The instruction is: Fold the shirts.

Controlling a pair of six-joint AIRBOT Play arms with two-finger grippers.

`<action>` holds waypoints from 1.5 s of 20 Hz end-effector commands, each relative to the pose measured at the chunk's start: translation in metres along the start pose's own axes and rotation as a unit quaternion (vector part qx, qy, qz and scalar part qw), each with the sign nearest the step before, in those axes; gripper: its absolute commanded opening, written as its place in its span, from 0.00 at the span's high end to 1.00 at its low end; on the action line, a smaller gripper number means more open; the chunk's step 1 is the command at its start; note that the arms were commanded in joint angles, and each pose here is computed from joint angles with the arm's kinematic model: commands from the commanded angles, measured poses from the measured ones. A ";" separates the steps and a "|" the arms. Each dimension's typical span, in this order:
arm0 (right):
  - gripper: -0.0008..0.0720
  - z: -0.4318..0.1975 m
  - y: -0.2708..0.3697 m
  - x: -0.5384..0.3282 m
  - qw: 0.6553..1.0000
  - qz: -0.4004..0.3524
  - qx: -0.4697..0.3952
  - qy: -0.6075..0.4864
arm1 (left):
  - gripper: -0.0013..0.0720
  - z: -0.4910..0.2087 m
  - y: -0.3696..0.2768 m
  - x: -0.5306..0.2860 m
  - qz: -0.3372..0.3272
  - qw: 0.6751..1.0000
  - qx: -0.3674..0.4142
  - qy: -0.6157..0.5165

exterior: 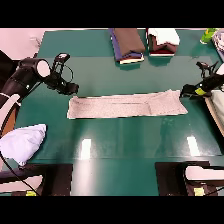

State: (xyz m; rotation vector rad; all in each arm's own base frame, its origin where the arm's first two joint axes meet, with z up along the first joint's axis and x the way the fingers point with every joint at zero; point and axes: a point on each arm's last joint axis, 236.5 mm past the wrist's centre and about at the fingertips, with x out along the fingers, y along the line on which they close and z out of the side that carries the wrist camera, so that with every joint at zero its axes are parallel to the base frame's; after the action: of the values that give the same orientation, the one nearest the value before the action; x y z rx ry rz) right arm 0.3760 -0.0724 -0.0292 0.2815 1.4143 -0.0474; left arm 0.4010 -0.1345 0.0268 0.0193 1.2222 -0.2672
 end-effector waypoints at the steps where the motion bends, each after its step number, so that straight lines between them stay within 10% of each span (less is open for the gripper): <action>1: 0.16 -0.011 0.001 0.026 0.998 0.051 0.033 0.011 | 0.94 0.002 -0.017 -0.003 -0.035 0.999 -0.015 -0.005; 10: 0.22 -0.008 0.019 0.057 0.997 0.068 0.017 0.029 | 0.95 0.001 -0.025 -0.003 -0.051 0.998 -0.021 -0.001; 15: 0.96 -0.013 0.021 0.054 0.997 0.072 0.008 0.037 | 0.95 -0.001 -0.049 0.006 -0.075 0.997 -0.020 0.004; 30: 0.97 -0.001 0.144 -0.136 0.979 0.101 -0.124 -0.124 | 0.95 0.006 -0.259 0.112 -0.192 0.978 0.083 0.026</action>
State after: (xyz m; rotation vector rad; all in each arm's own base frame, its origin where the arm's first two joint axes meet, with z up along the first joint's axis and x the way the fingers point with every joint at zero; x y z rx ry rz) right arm 0.3843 0.0144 0.0840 0.2369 1.1787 0.1882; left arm 0.3945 -0.3732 -0.0290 -0.0834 1.2428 -0.6573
